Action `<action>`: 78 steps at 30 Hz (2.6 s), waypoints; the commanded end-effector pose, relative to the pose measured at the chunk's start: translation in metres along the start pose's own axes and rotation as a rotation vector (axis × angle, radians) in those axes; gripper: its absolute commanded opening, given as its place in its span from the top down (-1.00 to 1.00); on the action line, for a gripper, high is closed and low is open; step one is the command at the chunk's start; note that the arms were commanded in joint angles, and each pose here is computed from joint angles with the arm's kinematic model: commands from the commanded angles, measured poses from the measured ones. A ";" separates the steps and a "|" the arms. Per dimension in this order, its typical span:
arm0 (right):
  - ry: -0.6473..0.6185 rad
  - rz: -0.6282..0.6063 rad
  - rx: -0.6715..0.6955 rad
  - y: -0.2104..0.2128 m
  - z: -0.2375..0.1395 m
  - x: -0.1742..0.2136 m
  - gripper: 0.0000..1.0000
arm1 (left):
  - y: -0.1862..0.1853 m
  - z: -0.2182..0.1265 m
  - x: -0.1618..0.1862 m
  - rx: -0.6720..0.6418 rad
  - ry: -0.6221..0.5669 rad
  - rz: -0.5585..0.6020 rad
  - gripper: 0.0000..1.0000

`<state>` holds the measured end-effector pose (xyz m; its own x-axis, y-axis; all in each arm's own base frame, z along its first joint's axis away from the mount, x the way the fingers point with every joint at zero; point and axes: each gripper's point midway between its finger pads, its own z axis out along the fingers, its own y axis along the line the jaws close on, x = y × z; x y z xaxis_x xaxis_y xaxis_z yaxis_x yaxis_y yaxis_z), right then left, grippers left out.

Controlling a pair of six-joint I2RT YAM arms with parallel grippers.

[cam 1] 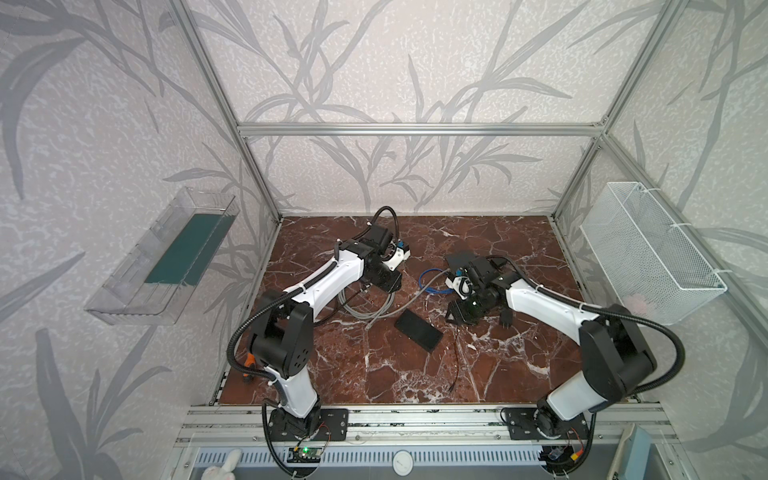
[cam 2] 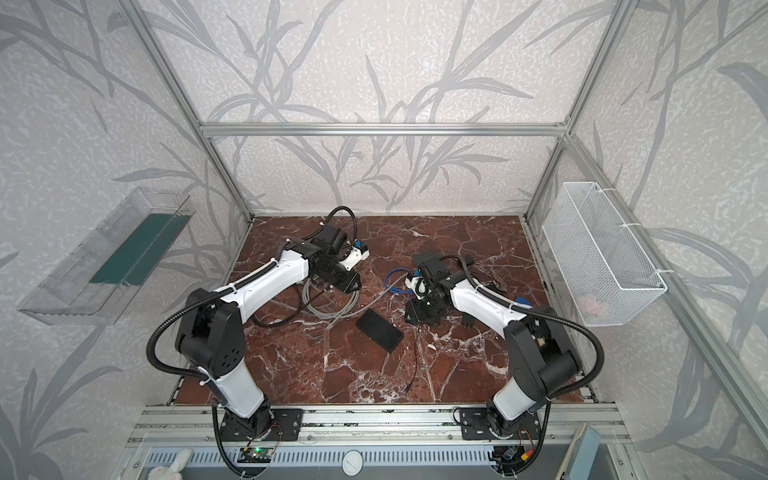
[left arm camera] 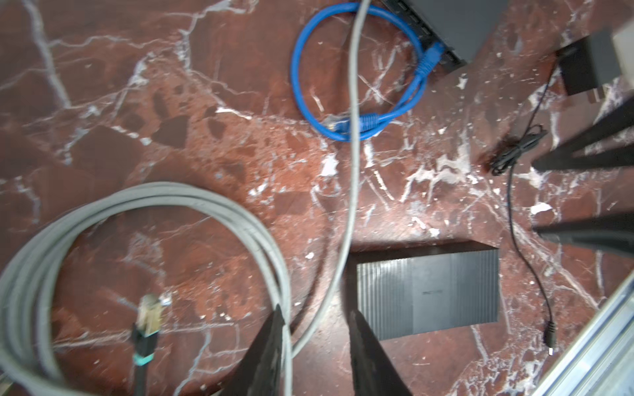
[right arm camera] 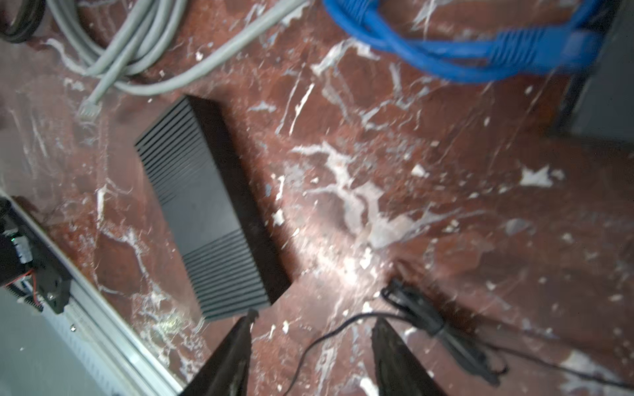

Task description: Insert the plug into the switch port

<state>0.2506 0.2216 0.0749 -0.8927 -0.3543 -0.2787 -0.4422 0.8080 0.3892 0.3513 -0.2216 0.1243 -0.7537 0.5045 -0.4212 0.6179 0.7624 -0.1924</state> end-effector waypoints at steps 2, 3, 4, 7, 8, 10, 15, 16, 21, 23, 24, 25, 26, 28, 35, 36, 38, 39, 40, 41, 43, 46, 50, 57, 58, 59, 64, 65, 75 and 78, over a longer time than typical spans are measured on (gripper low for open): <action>0.046 -0.144 0.007 0.025 0.000 0.041 0.02 | 0.009 0.003 0.000 -0.049 0.001 -0.088 0.21; 0.051 -0.169 0.022 0.027 -0.001 0.048 0.02 | 0.012 0.004 -0.002 -0.067 -0.001 -0.106 0.20; 0.062 -0.155 0.035 0.026 -0.002 0.053 0.03 | 0.015 0.004 -0.003 -0.082 -0.007 -0.124 0.20; 0.136 -0.041 0.065 0.021 -0.005 0.075 0.12 | 0.018 0.003 -0.009 -0.099 -0.028 -0.178 0.19; 0.150 -0.022 0.070 0.021 -0.006 0.081 0.15 | 0.019 0.003 -0.010 -0.099 -0.034 -0.194 0.19; 0.155 -0.007 0.101 0.020 -0.009 0.091 0.16 | 0.014 0.003 -0.009 -0.080 -0.042 -0.213 0.19; 0.114 0.024 0.118 0.019 -0.020 0.096 0.16 | -0.010 0.009 0.009 -0.028 -0.021 -0.244 0.19; 0.120 0.053 0.125 0.017 -0.021 0.099 0.17 | -0.020 0.009 0.013 -0.016 -0.009 -0.226 0.19; 0.061 0.279 0.249 -0.011 -0.028 0.096 0.10 | -0.086 0.015 0.043 0.060 0.063 -0.022 0.19; 0.043 0.398 0.263 -0.028 -0.033 0.091 0.08 | -0.103 0.020 0.059 0.064 0.089 -0.010 0.19; 0.034 0.453 0.229 -0.033 -0.034 0.087 0.08 | -0.113 0.022 0.067 0.064 0.096 0.002 0.19; 0.029 0.494 0.197 -0.038 -0.035 0.083 0.07 | -0.122 0.023 0.074 0.054 0.099 0.018 0.19; 0.026 0.525 0.186 -0.044 -0.037 0.080 0.08 | -0.130 0.022 0.078 0.047 0.098 0.033 0.19; 0.030 0.546 0.187 -0.056 -0.045 0.076 0.09 | -0.150 0.023 0.089 0.048 0.102 0.070 0.19; -0.006 0.538 0.223 -0.081 -0.074 0.068 -0.01 | -0.196 0.042 0.122 0.029 0.121 0.127 0.12; -0.010 0.548 0.220 -0.084 -0.077 0.068 -0.01 | -0.200 0.047 0.128 0.015 0.145 0.144 0.12; -0.021 0.561 0.197 -0.087 -0.080 0.066 -0.02 | -0.209 0.055 0.136 -0.017 0.173 0.193 0.12; -0.023 0.566 0.195 -0.090 -0.081 0.067 -0.01 | -0.216 0.058 0.139 -0.022 0.180 0.215 0.12; -0.022 0.567 0.198 -0.092 -0.082 0.068 -0.01 | -0.222 0.061 0.141 -0.021 0.185 0.225 0.11; -0.017 0.572 0.203 -0.095 -0.082 0.070 -0.01 | -0.225 0.063 0.141 -0.023 0.187 0.225 0.11; -0.020 0.588 0.208 -0.103 -0.081 0.072 -0.01 | -0.234 0.070 0.145 -0.014 0.195 0.224 0.11; -0.022 0.626 0.195 -0.114 -0.077 0.075 -0.01 | -0.241 0.079 0.155 -0.015 0.221 0.229 0.11; -0.023 0.636 0.193 -0.119 -0.074 0.076 0.00 | -0.249 0.088 0.159 -0.011 0.227 0.218 0.11; -0.030 0.640 0.187 -0.119 -0.071 0.076 0.00 | -0.257 0.091 0.156 -0.002 0.229 0.215 0.12; -0.028 0.638 0.188 -0.119 -0.070 0.077 0.00 | -0.256 0.093 0.155 -0.008 0.229 0.216 0.13; -0.028 0.638 0.188 -0.120 -0.070 0.077 0.01 | -0.256 0.095 0.155 -0.009 0.229 0.219 0.15; -0.037 0.644 0.182 -0.118 -0.073 0.075 0.03 | -0.257 0.104 0.156 -0.026 0.257 0.244 0.34; -0.041 0.644 0.181 -0.118 -0.074 0.074 0.04 | -0.255 0.104 0.156 -0.033 0.258 0.249 0.38; -0.073 0.622 0.147 -0.111 -0.082 0.061 0.12 | -0.236 0.096 0.170 -0.075 0.324 0.333 0.48; -0.084 0.621 0.145 -0.110 -0.084 0.062 0.12 | -0.230 0.096 0.174 -0.084 0.339 0.348 0.41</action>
<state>0.2330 0.0693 0.0757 -0.9684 0.2379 -0.0752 0.1970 0.9142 0.3543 0.1000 -0.3747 0.0180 -0.5585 0.8022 -0.2111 0.8272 0.5576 -0.0693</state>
